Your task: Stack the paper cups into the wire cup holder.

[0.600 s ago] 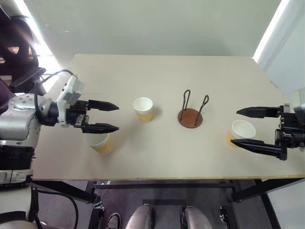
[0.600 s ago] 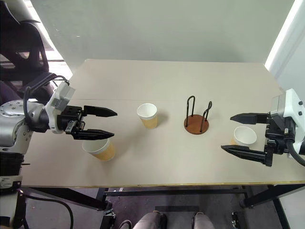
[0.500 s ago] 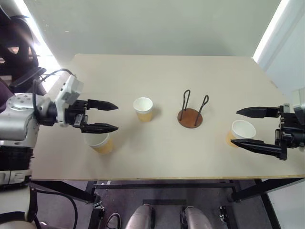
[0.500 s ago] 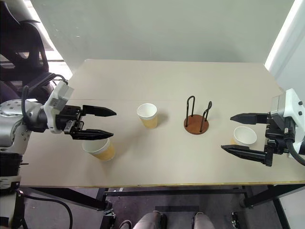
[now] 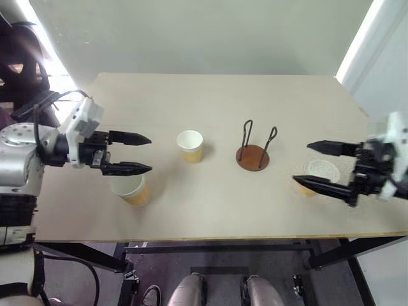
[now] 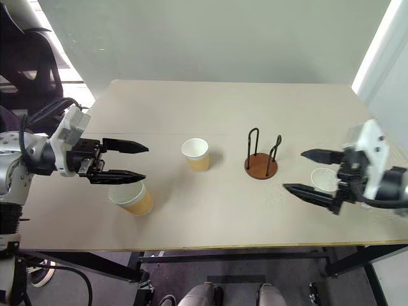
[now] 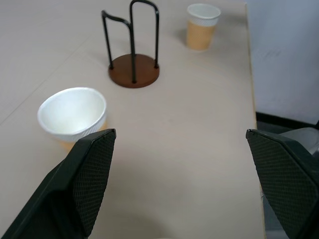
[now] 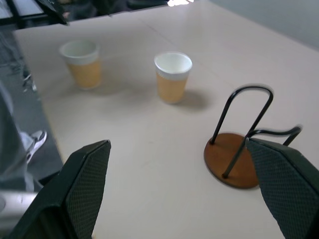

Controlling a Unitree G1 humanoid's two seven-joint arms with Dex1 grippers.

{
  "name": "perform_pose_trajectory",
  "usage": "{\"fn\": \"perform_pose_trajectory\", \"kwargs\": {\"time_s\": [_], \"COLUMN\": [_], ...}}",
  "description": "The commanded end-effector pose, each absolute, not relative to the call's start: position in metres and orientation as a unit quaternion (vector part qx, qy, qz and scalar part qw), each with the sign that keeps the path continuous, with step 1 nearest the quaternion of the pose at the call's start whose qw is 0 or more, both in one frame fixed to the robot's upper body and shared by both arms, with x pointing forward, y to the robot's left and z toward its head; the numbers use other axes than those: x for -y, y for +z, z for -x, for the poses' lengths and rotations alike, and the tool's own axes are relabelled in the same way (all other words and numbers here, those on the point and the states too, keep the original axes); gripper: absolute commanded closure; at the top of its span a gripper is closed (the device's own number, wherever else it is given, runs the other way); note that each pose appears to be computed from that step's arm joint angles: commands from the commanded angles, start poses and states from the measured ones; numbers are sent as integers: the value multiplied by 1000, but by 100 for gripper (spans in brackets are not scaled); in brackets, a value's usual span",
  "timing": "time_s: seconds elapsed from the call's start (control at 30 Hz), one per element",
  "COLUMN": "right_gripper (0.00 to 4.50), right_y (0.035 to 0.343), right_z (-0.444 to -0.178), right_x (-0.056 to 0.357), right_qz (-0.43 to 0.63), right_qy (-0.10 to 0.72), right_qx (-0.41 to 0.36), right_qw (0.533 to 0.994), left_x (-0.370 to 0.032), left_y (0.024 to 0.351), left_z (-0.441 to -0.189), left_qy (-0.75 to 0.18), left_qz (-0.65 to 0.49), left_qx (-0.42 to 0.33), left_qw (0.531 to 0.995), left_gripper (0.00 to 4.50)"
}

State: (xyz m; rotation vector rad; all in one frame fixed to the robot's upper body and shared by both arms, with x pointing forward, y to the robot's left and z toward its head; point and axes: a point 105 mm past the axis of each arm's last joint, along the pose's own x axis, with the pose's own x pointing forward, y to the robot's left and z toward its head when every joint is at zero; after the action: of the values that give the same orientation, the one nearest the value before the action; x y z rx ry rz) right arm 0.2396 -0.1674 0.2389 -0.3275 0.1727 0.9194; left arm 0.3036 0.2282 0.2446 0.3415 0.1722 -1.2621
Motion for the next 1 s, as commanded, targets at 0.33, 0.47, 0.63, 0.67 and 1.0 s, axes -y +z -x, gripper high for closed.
{"fn": "perform_pose_trajectory", "kwargs": {"time_s": [0.33, 0.47, 0.63, 0.67, 1.0], "right_gripper": [0, 0, 0, 0, 0], "right_y": [187, 175, 175, 175, 172], "right_z": [-289, -304, -317, -319, -351], "right_x": [145, 144, 140, 140, 134], "right_qz": [99, 93, 86, 87, 98], "right_qy": [297, 260, 235, 233, 192], "right_qx": [-129, -140, -124, -122, -105], "right_qw": [941, 951, 960, 961, 971], "left_x": [-238, -237, -238, -238, -235], "left_y": [261, 260, 260, 260, 260], "left_z": [-306, -304, -303, -303, -298], "left_qy": [-567, -568, -566, -566, -568], "left_qz": [-186, -185, -189, -189, -194], "left_qx": [-61, -63, -66, -67, -71], "left_qw": [800, 799, 800, 800, 797], "left_gripper": [3, 3, 3, 3, 3]}}
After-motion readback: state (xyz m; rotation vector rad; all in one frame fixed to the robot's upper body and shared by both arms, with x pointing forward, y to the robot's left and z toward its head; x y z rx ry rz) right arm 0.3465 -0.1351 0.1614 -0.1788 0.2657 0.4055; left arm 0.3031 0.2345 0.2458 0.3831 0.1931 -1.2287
